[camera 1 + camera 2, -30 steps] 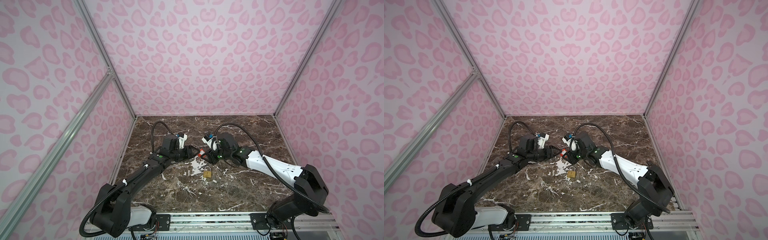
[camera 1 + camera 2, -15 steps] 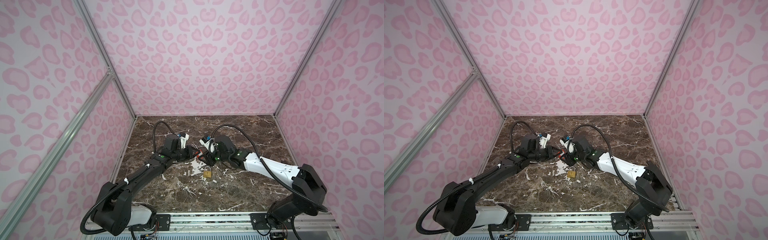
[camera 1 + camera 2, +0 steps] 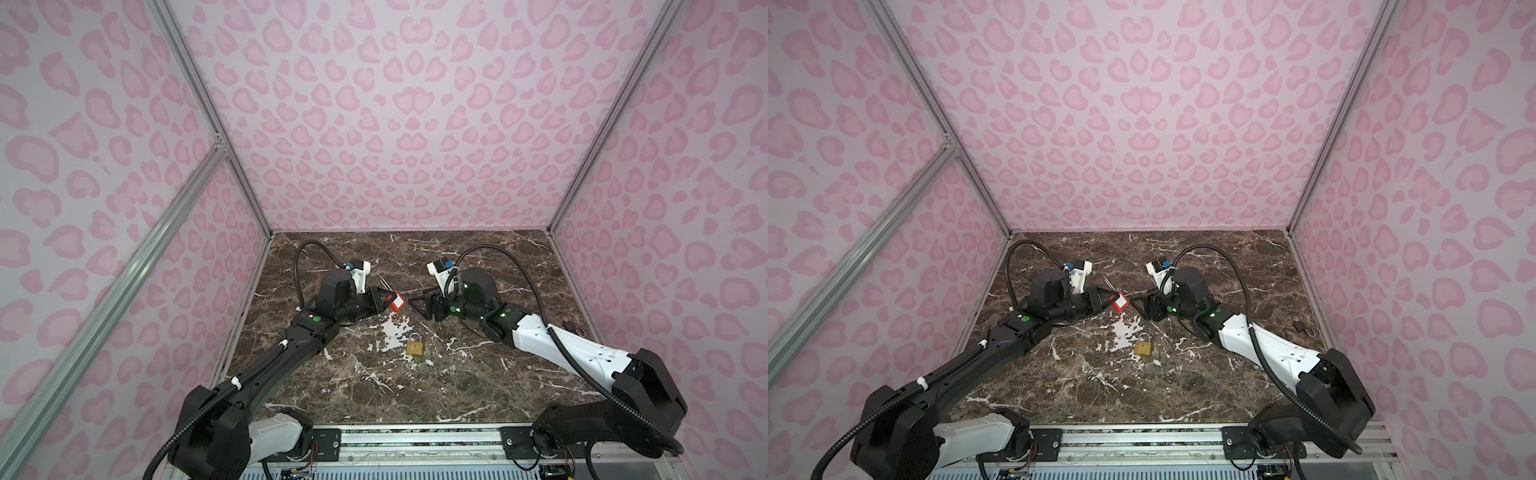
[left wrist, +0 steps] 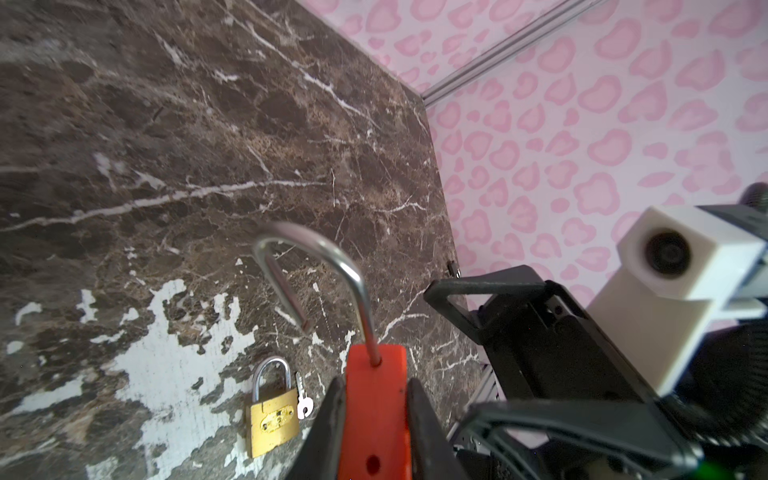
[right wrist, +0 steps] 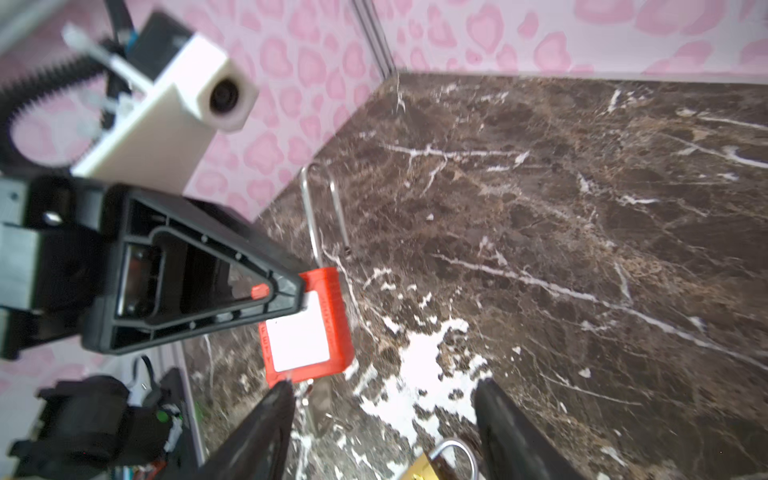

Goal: Lock with the key

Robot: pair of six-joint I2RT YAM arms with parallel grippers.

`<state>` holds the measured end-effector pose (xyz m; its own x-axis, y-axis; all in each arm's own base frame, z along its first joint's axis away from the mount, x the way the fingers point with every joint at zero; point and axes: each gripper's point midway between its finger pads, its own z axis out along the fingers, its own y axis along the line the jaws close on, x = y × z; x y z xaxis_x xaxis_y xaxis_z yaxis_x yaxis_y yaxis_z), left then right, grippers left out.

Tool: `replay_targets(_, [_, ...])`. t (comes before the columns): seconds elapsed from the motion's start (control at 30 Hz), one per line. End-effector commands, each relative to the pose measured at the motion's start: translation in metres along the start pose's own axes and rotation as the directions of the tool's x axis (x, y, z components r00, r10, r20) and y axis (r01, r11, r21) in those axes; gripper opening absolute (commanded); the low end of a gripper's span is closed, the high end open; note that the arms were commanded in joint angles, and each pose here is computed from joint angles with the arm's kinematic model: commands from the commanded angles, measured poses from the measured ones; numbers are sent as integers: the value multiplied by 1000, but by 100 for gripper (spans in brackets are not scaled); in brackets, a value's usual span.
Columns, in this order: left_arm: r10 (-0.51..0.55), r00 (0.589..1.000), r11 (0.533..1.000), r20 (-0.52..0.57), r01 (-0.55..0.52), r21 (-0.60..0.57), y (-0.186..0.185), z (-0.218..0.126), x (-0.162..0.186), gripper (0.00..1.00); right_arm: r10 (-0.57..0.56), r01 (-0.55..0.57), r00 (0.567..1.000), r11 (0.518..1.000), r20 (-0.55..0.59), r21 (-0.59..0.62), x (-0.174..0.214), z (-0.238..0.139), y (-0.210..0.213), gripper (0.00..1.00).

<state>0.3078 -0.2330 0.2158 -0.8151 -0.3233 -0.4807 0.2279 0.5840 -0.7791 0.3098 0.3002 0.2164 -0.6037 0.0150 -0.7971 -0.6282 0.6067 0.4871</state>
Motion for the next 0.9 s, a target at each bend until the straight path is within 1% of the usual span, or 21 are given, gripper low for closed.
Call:
replay_targets(0.0, [3,988,1000,154,-6,19,-11,-12,-30,15,204,-153,954,961,220,-229,-54,-19,27,71])
replay_targets(0.03, [3,984,999,179,-8,31,-16,-16,-35,15,258,-192,933,946,250,-261,-62,-24,26,72])
replay_targets(0.1, [-2,977,998,212,-10,56,-25,-23,-44,15,344,-259,901,916,266,-307,-71,-27,22,74])
replay_targets(0.2, [-19,970,993,241,-10,119,-42,-30,-54,15,447,-339,863,859,237,-384,-79,-21,22,78])
replay_targets(0.3, [-45,964,985,261,-1,175,-54,-35,-63,15,520,-376,832,784,192,-494,-86,-13,32,81])
replay_targets(0.37, [-64,961,980,269,9,201,-59,-38,-67,15,574,-402,798,732,181,-550,-91,-11,35,84])
replay_targets(0.43, [-87,958,972,274,22,232,-63,-40,-71,15,601,-410,779,704,178,-580,-93,-9,38,85])
replay_targets(0.5, [-103,957,965,272,30,262,-67,-40,-74,15,603,-414,782,692,158,-592,-93,-3,46,85])
replay_targets(0.63, [-109,958,959,264,32,280,-71,-38,-76,15,596,-428,795,682,112,-593,-85,10,60,85])
replay_targets(0.87, [-121,955,952,271,34,304,-76,-39,-79,15,611,-449,788,651,73,-612,-78,22,71,85])
